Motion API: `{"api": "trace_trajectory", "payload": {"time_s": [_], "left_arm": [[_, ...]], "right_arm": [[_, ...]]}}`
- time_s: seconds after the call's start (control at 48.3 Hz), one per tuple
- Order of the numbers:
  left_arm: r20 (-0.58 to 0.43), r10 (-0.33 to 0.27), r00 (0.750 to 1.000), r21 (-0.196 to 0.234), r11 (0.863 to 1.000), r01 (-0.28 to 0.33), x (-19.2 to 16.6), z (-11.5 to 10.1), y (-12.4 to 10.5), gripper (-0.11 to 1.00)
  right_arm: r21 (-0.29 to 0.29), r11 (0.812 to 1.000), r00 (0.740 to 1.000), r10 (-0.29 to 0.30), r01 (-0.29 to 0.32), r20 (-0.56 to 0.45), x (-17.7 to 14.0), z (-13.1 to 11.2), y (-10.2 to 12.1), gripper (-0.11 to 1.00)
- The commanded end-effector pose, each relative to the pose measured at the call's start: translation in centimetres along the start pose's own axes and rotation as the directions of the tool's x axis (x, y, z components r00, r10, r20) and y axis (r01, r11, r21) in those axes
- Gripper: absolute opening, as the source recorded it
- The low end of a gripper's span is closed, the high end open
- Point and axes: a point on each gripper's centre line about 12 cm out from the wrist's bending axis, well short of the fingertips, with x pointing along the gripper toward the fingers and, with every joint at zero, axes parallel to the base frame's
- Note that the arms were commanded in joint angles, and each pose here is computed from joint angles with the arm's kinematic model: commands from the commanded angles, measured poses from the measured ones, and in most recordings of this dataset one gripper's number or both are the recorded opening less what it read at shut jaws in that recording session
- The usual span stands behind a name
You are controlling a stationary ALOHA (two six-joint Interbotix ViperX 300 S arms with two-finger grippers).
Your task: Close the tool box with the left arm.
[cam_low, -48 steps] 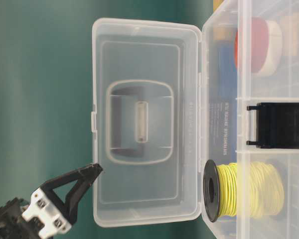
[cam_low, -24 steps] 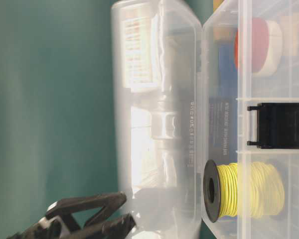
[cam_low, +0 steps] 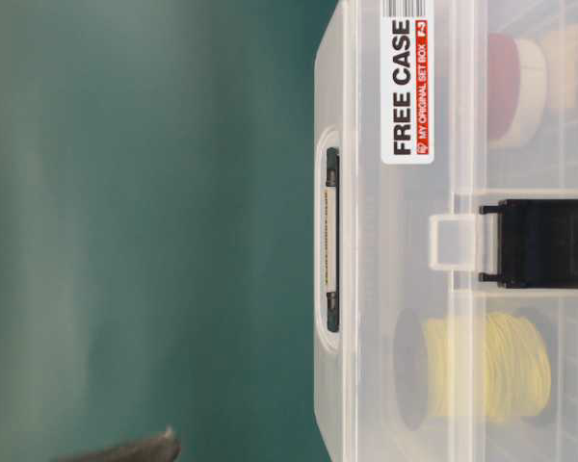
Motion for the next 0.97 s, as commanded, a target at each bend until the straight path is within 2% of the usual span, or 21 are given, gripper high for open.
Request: {"api": "trace_trajectory", "payload": {"time_s": [0.0,0.145,0.311,0.518,0.767,0.87,0.953], "left_arm": [[0.103,0.013,0.995,-0.011,1.000,-0.011,-2.4,0.1,-0.1,0.91],[0.267,0.018,0.963,-0.013,1.000,-0.015,-5.6,-1.1,-0.8,0.91],[0.403,0.039,0.914,-0.016,0.999,-0.036,-7.7,-4.4,-1.1,0.91],[0.488,0.051,0.871,-0.024,0.999,-0.046,-7.7,-8.9,-1.6,0.91],[0.592,0.070,0.803,-0.041,0.998,-0.057,-6.4,-13.8,-2.1,0.91],[0.607,0.074,0.792,-0.043,0.997,-0.060,-5.7,-15.1,-2.2,0.91],[0.601,0.073,0.796,-0.044,0.997,-0.059,-5.2,-15.7,-2.3,0.91]], "right_arm": [[0.000,1.000,1.000,-0.002,0.002,0.017,0.1,0.5,0.0,0.00],[-0.001,1.000,1.000,-0.001,0.001,0.018,0.1,0.5,0.0,0.00],[-0.001,1.000,1.000,-0.001,0.001,0.023,0.1,0.6,0.0,0.00],[-0.001,1.000,1.000,-0.001,0.001,0.025,0.1,0.6,0.0,0.00],[-0.001,1.000,1.000,-0.001,0.001,0.025,0.1,0.6,0.0,0.00],[0.000,1.000,1.000,-0.002,0.002,0.025,0.1,0.5,0.0,0.00],[-0.001,1.000,1.000,-0.001,0.001,0.025,0.1,0.5,0.0,0.00]]}}
